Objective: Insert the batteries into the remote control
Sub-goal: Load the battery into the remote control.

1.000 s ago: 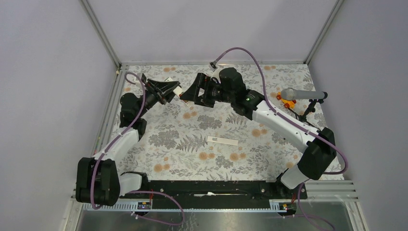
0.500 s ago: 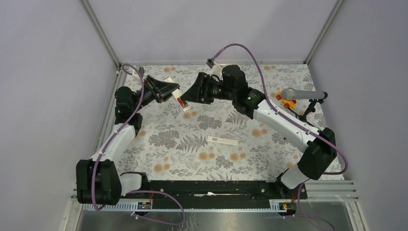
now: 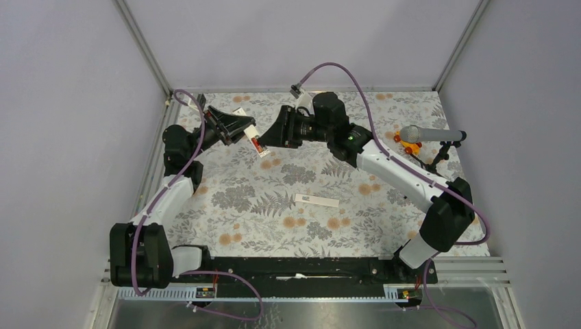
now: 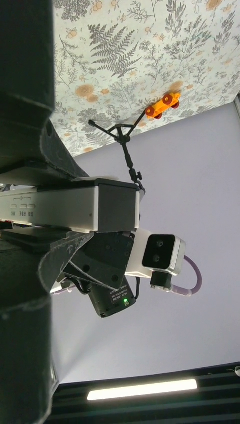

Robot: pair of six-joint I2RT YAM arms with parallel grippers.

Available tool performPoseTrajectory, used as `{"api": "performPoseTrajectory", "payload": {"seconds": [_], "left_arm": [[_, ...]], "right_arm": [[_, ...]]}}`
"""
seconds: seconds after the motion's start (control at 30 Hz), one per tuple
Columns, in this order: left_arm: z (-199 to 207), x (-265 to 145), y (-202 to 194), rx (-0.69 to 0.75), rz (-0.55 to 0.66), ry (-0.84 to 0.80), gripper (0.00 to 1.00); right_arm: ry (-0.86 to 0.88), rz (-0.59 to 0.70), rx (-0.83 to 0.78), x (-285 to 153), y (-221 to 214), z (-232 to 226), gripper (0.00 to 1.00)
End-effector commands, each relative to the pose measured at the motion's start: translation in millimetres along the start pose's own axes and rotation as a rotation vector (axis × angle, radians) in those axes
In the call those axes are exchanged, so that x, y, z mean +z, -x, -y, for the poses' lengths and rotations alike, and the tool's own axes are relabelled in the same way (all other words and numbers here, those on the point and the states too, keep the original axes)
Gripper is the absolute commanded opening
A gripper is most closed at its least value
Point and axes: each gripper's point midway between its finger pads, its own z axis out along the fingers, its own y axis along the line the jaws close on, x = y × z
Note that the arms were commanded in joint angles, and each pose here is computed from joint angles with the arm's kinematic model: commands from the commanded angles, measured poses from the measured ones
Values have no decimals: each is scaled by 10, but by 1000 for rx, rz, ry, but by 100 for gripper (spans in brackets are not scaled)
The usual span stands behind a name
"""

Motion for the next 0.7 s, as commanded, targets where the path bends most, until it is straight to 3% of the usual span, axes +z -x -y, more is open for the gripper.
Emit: {"api": "performPoseTrajectory", "payload": {"seconds": [0.0,0.07,0.17,0.3,0.47,0.67], "left_arm": [[291,2,46,81,26,-60,0],[93,-3,72,124,43,33,0],[-170,-57,100,155,76,170,0],[-297,-98,111,118,114,241,0],[-386,-132,140,70,173,322,0],[-407,-172,116,37,179,371,0]], "right_arm": [[-30,-5,-46,-13,31,26,64],[-46,33,-77,-69,104,-5,81],[-55,63,-140,-131,182,-41,91],[-88,-15,-256,-47,51,78,93],[-235,-141,-561,177,-217,298,94],[-285,-171,-665,342,-279,362,91]]}}
